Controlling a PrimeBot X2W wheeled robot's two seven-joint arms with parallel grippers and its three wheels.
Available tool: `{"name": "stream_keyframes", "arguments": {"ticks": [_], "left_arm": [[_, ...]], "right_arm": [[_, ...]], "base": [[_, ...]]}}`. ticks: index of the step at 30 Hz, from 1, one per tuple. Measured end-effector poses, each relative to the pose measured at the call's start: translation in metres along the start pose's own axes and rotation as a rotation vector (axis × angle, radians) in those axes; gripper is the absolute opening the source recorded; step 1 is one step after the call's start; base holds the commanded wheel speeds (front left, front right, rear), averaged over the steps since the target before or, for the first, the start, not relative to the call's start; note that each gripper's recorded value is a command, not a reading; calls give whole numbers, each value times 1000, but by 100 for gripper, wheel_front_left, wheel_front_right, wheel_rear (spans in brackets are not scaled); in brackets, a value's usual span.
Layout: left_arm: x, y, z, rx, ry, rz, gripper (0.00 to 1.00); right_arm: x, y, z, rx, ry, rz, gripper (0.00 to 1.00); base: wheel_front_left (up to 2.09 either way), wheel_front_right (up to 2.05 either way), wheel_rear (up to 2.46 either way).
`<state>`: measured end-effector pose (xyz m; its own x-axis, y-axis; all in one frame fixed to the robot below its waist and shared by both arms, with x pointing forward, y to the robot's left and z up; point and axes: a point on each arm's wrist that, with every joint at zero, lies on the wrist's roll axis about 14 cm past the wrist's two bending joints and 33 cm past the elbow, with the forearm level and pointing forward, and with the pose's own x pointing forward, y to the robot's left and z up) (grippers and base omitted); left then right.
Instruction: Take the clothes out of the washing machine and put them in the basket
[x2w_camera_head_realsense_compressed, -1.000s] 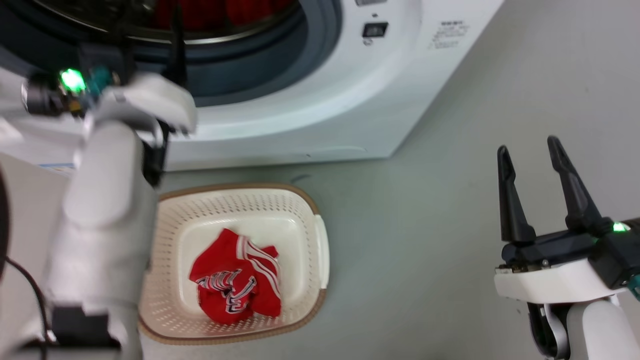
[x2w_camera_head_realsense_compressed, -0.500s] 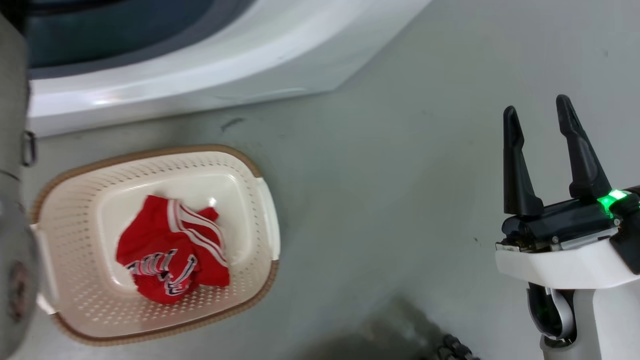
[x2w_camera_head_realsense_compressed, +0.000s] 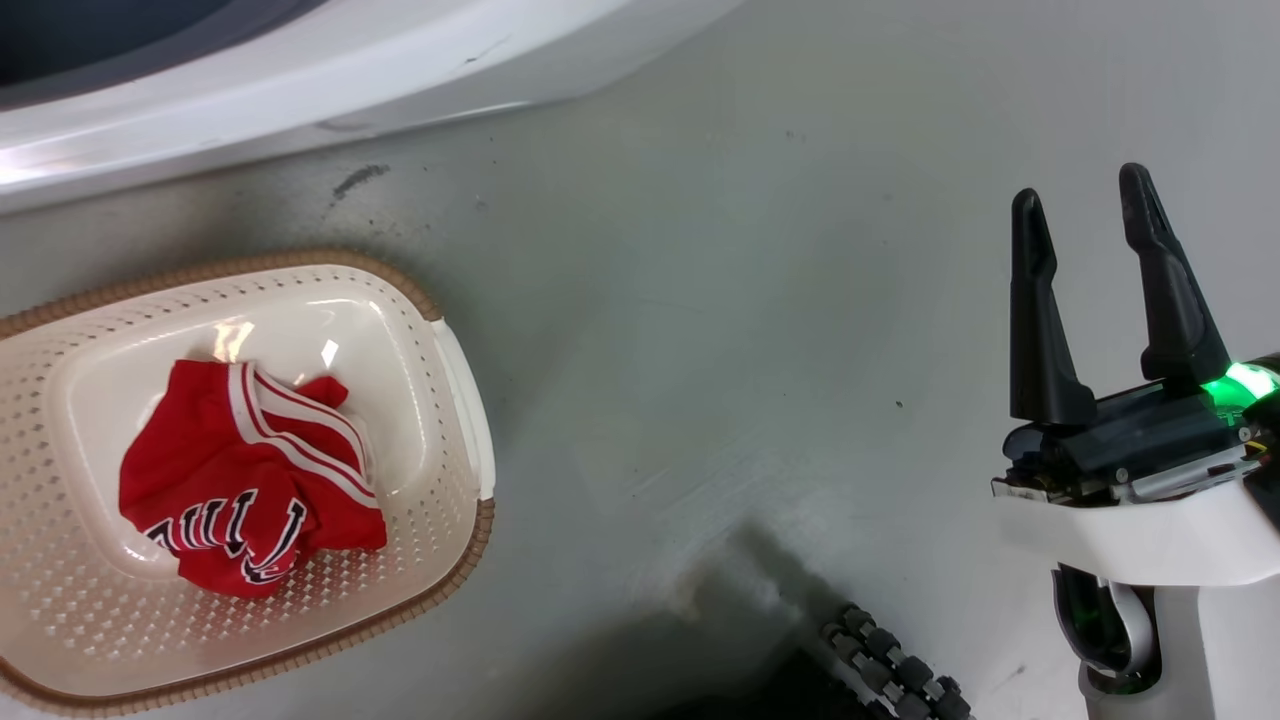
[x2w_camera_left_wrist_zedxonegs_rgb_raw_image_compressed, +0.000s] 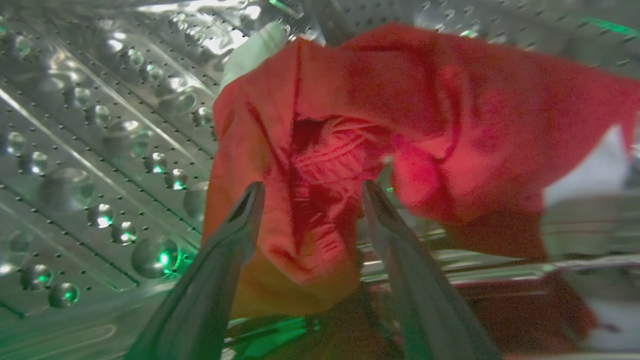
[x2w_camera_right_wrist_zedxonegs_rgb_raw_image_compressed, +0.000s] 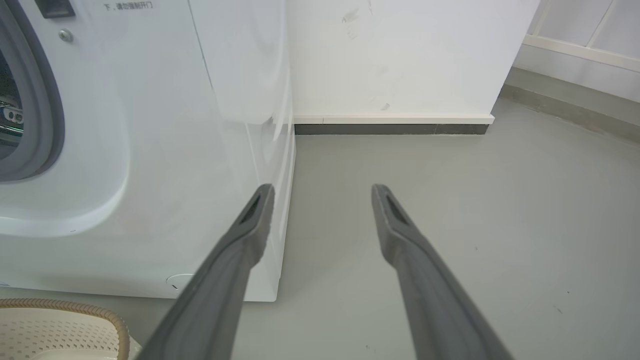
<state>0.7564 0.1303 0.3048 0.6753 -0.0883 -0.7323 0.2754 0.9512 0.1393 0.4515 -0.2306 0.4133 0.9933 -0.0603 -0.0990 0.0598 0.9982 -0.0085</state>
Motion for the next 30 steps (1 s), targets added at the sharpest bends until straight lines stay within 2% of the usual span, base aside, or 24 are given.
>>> {"name": "stream_keyframes", "arguments": {"ticks": [16,17,18,25,30], "left_arm": [[25,-5,-25,11,53,-13,100],[25,-6,-25,7,56,-17,27],[25,-7,-26,13,60,-18,0],[21,-7,-14,32,-1,-18,0],[9,-5,4,55,-109,-13,0]], "right_arm": [[3,-4,-17,-4,40,-11,100],[3,-4,-17,-3,39,-11,100],[3,-4,-17,-3,39,-10,100],[4,-3,-13,-1,27,-9,100],[4,-2,-4,1,4,-4,100]], "base": [[0,0,0],[0,0,0],[0,0,0],[0,0,0],[0,0,0]]}}
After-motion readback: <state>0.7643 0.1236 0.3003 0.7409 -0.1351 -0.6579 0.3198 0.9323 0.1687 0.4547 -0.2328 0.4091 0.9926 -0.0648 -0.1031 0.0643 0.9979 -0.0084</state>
